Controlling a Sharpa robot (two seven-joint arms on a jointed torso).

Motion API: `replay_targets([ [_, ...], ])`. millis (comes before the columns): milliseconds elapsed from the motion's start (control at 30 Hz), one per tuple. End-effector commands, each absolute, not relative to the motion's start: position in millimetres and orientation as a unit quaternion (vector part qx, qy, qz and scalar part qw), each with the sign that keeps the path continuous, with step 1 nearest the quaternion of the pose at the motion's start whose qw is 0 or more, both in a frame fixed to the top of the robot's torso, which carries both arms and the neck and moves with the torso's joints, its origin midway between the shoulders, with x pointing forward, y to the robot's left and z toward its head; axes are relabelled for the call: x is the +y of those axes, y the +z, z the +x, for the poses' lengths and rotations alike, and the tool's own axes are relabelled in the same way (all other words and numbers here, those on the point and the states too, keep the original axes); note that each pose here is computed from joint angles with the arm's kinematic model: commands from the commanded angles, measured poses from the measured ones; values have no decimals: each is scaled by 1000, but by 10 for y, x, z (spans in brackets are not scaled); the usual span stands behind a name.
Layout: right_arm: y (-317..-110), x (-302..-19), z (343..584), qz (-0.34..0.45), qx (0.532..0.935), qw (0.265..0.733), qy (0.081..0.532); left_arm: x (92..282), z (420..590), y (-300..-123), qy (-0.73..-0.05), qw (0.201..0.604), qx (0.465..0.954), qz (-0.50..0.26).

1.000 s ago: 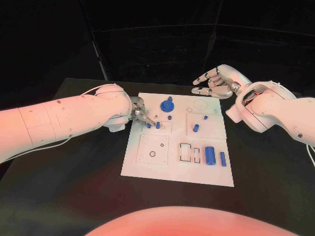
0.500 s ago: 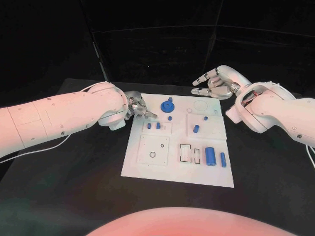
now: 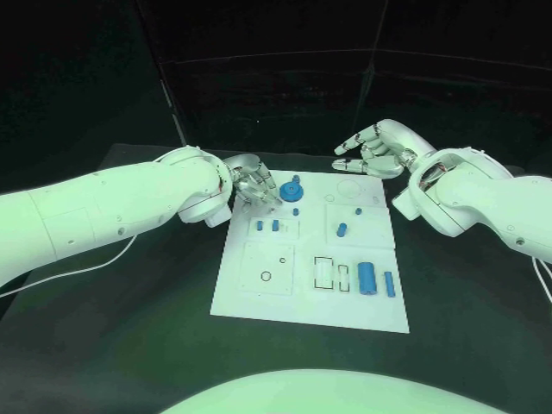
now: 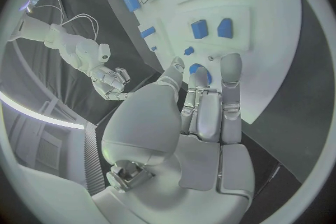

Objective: Assemble the parts on the task board

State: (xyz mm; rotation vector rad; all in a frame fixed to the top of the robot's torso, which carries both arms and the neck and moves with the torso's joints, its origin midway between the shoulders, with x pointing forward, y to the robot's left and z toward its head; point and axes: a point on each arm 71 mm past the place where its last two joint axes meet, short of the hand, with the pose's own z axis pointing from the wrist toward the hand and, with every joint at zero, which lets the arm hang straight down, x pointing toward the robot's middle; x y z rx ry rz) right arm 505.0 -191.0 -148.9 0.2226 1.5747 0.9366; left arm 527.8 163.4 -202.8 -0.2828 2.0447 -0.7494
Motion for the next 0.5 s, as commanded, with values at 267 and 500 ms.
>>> replay_targets([
  [267, -1472, -1879, 5045, 93, 678, 603, 409, 1299, 5331, -1953, -376, 546, 744, 81],
  [500, -1471, -1862, 5043, 92, 678, 602, 411, 1207, 5362, -2015, -353, 542, 753, 120],
])
